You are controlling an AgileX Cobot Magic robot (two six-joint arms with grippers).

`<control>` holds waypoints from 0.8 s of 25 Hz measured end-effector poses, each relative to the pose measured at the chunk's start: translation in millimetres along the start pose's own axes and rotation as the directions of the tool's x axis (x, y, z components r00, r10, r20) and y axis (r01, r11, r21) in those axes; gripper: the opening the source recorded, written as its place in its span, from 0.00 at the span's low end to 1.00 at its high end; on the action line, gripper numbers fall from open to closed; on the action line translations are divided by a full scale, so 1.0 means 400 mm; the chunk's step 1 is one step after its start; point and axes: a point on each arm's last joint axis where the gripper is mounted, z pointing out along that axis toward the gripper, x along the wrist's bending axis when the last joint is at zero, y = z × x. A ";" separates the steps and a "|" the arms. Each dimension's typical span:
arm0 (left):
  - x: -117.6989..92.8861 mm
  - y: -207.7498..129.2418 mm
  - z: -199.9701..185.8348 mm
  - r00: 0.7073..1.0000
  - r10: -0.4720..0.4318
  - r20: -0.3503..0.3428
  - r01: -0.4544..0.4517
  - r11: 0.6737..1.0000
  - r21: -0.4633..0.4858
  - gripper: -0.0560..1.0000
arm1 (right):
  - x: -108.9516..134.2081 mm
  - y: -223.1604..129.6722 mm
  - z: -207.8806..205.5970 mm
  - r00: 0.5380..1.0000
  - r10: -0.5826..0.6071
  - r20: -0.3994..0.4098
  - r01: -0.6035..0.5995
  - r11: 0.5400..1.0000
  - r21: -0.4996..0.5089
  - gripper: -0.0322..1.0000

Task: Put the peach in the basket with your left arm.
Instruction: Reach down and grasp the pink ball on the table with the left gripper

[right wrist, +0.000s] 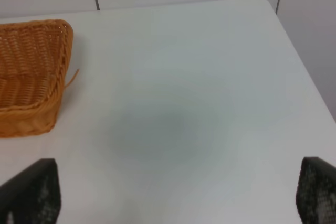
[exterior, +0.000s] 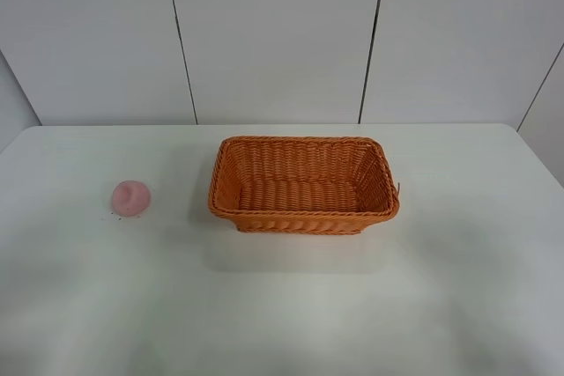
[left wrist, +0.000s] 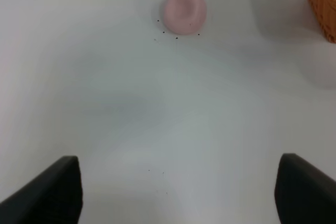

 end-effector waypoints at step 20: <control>0.004 0.106 0.006 1.000 0.003 -0.009 -0.002 0.995 0.098 0.86 | 0.000 0.000 0.000 1.000 0.000 0.000 0.000 1.000 0.000 0.70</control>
